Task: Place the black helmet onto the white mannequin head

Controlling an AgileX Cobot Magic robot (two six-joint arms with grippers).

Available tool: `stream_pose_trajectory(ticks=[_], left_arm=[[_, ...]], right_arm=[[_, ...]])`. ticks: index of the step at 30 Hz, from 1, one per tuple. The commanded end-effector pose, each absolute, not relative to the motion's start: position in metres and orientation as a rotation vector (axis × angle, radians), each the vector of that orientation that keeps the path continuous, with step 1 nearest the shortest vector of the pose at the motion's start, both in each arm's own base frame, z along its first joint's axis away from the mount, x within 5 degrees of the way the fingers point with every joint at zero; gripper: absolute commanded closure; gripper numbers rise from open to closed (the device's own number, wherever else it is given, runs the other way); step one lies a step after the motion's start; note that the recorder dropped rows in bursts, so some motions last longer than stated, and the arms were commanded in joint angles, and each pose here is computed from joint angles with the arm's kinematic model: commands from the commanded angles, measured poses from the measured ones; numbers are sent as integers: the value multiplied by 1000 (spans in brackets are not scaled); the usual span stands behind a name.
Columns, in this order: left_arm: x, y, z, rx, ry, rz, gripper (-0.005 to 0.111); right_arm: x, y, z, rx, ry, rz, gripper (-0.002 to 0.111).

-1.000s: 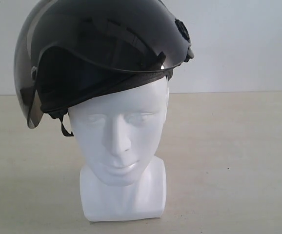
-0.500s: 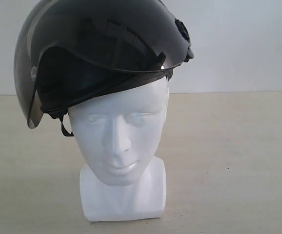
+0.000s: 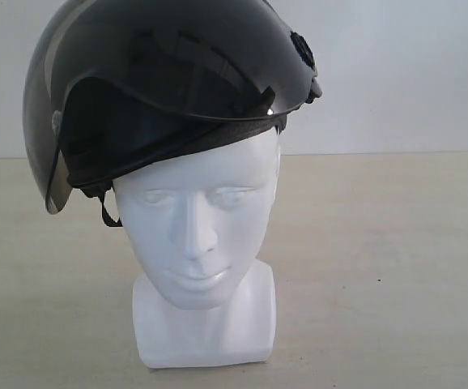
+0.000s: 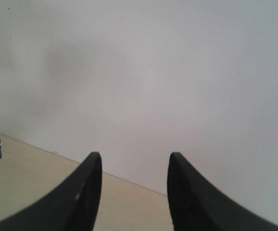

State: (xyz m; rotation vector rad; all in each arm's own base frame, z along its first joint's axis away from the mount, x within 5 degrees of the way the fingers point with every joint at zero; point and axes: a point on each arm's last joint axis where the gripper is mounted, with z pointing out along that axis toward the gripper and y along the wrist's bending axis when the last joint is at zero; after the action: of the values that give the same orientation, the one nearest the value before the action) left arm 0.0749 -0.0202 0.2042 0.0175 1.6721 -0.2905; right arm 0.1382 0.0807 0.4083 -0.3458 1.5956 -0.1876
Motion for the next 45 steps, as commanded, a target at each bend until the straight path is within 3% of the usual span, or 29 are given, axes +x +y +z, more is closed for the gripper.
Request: stream_pose_trajectory(ticks=[1,12,18,25,33,45], left_arm=[[74,-21,203,-21,1674,-338,102],[74,-21,203,-19,1667,-337,102],[55,-23,216,35,1461,-301,102],[54,-24,217,40,1449,-297,102],[53,-17,211,580,1546,346,102],[55,-13,195,705,1591,477,102]], right_arm=[[138,79,411,-341,1591,-194,65],[138,80,411,-345,1588,-186,65],[138,76,410,-319,1602,-216,65],[138,76,410,-314,1604,-221,65],[138,75,410,-311,1606,-224,65],[138,75,410,-306,1607,-223,65]])
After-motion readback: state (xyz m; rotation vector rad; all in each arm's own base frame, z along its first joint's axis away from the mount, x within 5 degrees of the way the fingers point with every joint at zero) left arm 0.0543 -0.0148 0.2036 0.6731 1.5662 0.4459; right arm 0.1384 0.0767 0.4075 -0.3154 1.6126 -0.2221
